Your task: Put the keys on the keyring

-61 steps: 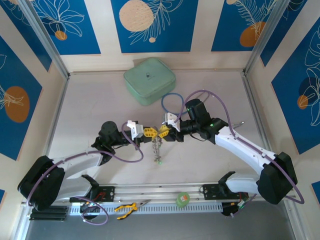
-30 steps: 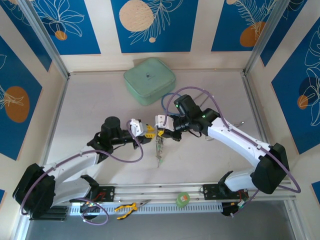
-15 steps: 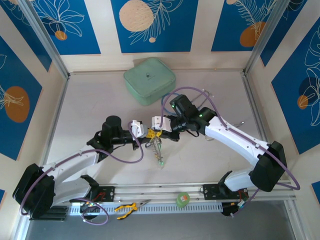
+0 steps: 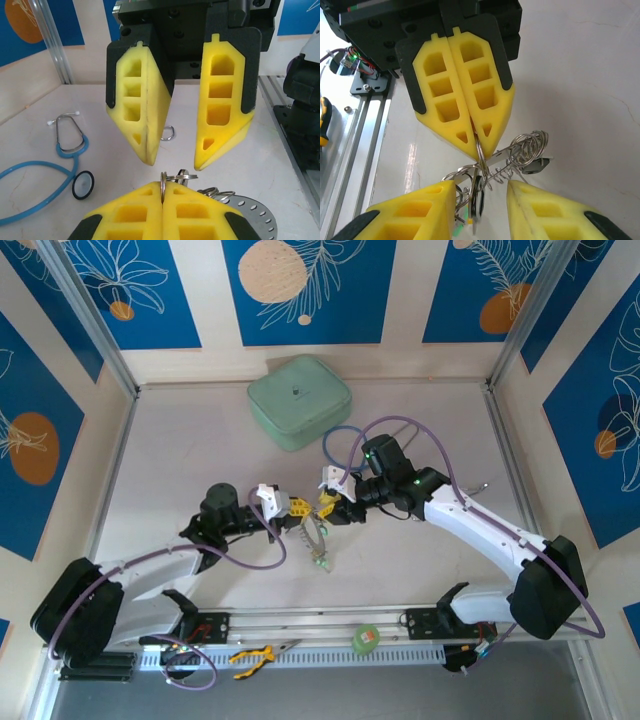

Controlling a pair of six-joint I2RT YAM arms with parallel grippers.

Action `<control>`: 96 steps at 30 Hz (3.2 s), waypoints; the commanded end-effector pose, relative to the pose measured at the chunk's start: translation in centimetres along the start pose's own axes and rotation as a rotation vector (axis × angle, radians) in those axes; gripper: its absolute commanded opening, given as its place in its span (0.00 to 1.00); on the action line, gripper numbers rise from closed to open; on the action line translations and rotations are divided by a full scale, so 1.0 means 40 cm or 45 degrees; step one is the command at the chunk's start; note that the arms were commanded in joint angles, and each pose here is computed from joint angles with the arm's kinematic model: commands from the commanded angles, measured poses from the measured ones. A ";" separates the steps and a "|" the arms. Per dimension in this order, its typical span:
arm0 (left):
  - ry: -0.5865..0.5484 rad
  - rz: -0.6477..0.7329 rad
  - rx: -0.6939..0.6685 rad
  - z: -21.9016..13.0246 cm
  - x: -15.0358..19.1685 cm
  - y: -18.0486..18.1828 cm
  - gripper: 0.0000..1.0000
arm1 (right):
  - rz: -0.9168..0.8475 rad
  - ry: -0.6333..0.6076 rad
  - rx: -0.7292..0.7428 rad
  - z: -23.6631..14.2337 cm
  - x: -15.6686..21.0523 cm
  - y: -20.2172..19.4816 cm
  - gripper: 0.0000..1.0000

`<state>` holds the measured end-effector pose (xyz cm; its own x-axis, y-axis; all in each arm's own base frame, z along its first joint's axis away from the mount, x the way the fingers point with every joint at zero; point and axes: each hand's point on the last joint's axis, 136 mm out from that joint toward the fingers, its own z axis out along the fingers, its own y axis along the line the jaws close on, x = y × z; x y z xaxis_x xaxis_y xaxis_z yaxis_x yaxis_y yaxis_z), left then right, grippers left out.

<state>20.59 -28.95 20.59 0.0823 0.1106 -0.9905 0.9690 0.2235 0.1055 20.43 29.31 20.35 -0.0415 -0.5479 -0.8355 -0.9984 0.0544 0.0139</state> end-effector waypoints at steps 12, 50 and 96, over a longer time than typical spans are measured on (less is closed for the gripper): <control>-0.156 0.072 0.000 -0.009 -0.078 -0.006 0.00 | 0.048 0.001 -0.020 0.003 0.013 0.010 0.34; -0.266 0.066 0.012 -0.004 -0.106 -0.003 0.00 | 0.034 -0.047 0.077 -0.030 0.013 -0.019 0.32; -0.271 0.081 0.153 0.022 -0.122 -0.024 0.00 | 0.028 -0.232 -0.035 -0.021 -0.042 0.015 0.25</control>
<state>20.03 -30.11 22.36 0.0935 -0.0243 -0.9953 0.9860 0.1407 0.0892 20.08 28.98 20.99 -0.0786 -0.4142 -0.9068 -0.9960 0.0715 0.0537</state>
